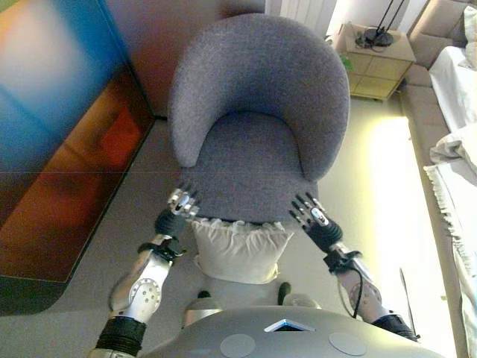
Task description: Pick up the cushion and take it to the sofa
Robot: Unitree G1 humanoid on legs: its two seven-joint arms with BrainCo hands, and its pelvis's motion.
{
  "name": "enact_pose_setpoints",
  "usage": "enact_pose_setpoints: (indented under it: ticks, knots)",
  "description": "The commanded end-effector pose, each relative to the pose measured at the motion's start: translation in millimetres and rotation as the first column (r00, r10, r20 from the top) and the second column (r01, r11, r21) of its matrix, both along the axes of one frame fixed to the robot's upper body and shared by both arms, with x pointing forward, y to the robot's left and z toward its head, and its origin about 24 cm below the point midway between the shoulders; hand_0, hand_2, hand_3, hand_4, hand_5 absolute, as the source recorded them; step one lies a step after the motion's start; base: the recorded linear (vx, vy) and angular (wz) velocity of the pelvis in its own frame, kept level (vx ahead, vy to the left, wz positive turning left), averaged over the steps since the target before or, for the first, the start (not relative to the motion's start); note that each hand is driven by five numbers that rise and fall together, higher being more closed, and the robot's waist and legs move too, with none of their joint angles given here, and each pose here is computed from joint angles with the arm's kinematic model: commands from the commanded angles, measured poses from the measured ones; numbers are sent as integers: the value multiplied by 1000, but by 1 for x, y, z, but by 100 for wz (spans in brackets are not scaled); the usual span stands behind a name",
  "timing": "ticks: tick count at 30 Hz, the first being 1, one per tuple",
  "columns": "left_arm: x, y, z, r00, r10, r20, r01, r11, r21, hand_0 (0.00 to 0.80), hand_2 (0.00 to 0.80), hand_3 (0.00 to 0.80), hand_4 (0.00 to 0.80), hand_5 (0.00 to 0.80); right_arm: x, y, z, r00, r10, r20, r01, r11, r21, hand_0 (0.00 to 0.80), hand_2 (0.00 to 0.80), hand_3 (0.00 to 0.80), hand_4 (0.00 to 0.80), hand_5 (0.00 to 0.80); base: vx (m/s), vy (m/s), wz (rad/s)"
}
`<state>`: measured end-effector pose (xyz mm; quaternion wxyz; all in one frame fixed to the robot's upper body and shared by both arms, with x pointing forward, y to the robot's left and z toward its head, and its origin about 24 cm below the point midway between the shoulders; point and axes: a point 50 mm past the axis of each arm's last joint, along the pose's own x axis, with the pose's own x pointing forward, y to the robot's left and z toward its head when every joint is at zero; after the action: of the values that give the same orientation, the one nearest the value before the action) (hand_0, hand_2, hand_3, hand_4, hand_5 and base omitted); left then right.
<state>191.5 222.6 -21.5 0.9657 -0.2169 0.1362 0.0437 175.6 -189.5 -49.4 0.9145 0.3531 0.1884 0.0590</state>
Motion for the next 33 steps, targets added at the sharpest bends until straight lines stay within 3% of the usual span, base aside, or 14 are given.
enact_pose_setpoints:
  ticks: [1, 13, 16, 33]
  knots:
    - [30, 6, 25, 991, 22, 134, -34, 996, 85, 0, 0, 0, 0, 0, 37, 6, 34, 975, -47, 219, 56, 998, -36, 0, 0, 0, 0, 0, -173, 12, -1]
    - [59, 1, 42, 969, 62, 240, -95, 987, 129, 0, 0, 0, 0, 0, 79, -3, 54, 951, -101, 291, 188, 939, -287, 0, 0, 0, 0, 0, -150, 28, 0]
    - [71, -2, 47, 963, 77, 258, -119, 981, 151, 0, 0, 0, 0, 0, 93, -13, 61, 941, -123, 315, 265, 845, -464, 0, 0, 0, 0, 0, -143, 69, -8]
    - [124, -6, 93, 914, 69, 399, -162, 966, 203, 0, 0, 0, 0, 0, 156, -27, 124, 914, -38, 404, 294, 748, -595, 0, 0, 0, 0, 0, -64, 38, 0]
